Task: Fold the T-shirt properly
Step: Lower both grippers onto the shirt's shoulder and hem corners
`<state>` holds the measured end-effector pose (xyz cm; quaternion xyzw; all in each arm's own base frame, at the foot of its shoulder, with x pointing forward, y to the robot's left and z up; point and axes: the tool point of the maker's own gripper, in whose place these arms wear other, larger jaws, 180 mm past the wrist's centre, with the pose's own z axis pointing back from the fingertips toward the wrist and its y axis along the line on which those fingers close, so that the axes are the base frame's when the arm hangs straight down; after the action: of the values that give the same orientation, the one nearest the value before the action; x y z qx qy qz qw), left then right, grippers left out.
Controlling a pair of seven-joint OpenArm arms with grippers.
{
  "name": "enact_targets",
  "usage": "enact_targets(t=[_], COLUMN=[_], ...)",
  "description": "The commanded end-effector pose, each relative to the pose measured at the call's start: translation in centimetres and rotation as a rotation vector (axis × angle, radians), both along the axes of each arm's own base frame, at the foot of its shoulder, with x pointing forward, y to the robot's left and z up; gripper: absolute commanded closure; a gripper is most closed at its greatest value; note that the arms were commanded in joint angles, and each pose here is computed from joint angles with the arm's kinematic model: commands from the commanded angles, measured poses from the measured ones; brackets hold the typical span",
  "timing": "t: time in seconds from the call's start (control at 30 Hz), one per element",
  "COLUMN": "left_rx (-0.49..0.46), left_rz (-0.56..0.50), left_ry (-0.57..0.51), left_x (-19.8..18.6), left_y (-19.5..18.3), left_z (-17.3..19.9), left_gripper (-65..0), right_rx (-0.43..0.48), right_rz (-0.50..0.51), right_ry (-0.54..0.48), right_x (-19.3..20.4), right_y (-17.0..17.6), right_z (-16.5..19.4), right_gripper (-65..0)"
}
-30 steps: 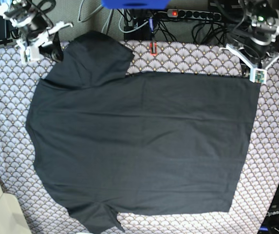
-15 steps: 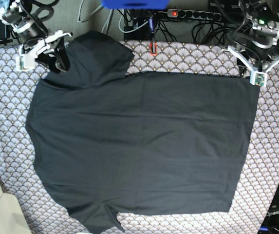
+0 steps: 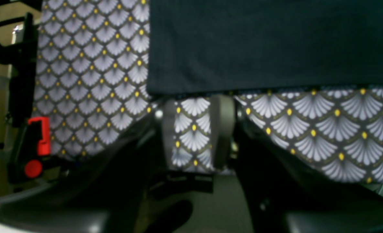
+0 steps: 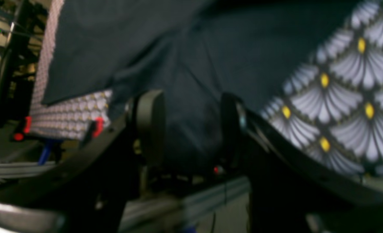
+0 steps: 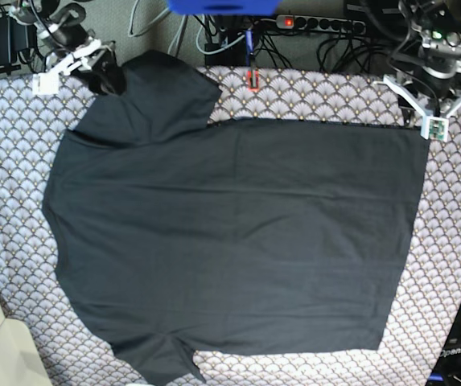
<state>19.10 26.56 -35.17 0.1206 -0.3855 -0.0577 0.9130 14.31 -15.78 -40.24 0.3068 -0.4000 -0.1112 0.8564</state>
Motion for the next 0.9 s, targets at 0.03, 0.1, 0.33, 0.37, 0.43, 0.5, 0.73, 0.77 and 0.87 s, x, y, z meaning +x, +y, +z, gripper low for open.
enact_targets(t=[0.03,0.1,0.33,0.37,0.43,0.5,0.73,0.77,0.87], left_rx=[0.013,0.014,0.026,0.03,0.037,0.041,0.04,0.04,0.039], left_rz=[-0.008,-0.008,0.019,0.027,0.047,0.055,0.057,0.057,0.056], left_ry=[-0.043,-0.042,-0.044,-0.051,-0.057,-0.056,-0.052,-0.052,-0.052], left_x=[0.5,0.5,0.2,0.4,0.4,0.3,0.2,0.2,0.2], left_y=[0.1,0.1,1.0,1.3,1.9,2.2,2.3,2.3,2.2], left_z=[1.1,1.1,1.3,1.5,1.8,1.8,1.7,1.7,1.7], left_gripper=[-18.6,-18.6,-18.6,-18.6,-18.6,-18.6,-18.6,-18.6,-18.6], right_rx=[0.002,0.008,0.012,0.016,0.021,0.018,-0.004,-0.005,-0.006], right_rz=[0.009,0.003,0.005,0.012,0.029,0.031,0.04,0.039,0.038], right_ry=[-0.013,0.001,0.03,0.031,0.032,0.028,0.034,0.034,0.032], right_x=[0.4,0.6,0.4,0.4,0.4,0.5,0.2,0.2,0.3], right_y=[-0.5,-0.7,-1.0,-0.7,-0.2,-0.3,-1.0,-1.1,-1.1], right_z=[0.1,-0.5,-1.6,-1.6,-1.6,-1.5,-1.4,-1.4,-1.4], right_gripper=[-29.4,-29.3,-26.9,-24.9,-21.5,-20.6,-23.9,-24.4,-24.8])
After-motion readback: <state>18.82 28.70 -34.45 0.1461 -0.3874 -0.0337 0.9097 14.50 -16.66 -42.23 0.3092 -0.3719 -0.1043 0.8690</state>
